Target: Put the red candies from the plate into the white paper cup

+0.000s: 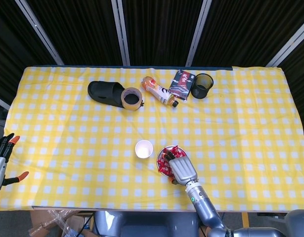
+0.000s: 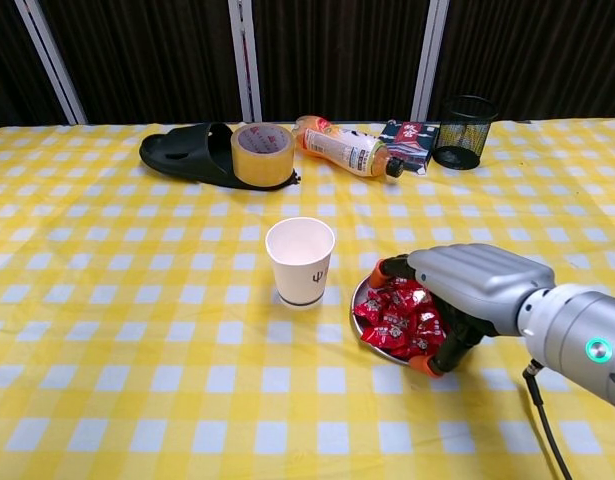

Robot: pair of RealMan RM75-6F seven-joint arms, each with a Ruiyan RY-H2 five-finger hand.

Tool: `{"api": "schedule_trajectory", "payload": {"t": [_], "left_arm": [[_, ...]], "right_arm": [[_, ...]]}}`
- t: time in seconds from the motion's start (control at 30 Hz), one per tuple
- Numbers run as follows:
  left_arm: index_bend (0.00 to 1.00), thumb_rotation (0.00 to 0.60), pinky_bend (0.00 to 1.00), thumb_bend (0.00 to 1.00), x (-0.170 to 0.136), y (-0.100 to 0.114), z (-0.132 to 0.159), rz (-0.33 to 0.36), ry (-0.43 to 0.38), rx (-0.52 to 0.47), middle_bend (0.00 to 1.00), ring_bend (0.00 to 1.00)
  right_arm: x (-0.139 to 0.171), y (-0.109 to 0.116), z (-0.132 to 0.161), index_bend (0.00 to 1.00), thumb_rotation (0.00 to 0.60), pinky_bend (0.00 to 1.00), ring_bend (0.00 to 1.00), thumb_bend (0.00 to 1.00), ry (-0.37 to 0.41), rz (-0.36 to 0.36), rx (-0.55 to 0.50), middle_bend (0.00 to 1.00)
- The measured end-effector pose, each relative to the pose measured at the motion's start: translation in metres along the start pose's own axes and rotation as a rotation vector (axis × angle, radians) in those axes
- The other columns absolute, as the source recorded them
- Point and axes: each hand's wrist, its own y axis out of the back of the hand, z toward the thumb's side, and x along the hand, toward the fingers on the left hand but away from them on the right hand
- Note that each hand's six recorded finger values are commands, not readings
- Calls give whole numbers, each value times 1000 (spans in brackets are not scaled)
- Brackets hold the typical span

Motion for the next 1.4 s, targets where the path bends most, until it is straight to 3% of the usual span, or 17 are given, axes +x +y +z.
{"api": "schedule_trajectory", "payload": {"t": [0.3,0.9,1.4], "left_arm": [[0,600,0,34,0,0,0,-2,2,-4,0,0],[0,600,0,34,1,0,-1,-4,3,-11,0,0],[0,600,0,35,0,0,-1,-5,1,-14,0,0]], "right_arm": [[-7,-2,3,334,600,786,689,322,2,3,-1,256],[-17,-7,5,545,600,787,716,529,0,6,-4,462],[-13,4,14,610,600,830,739,571,42,-40,-33,532]]}}
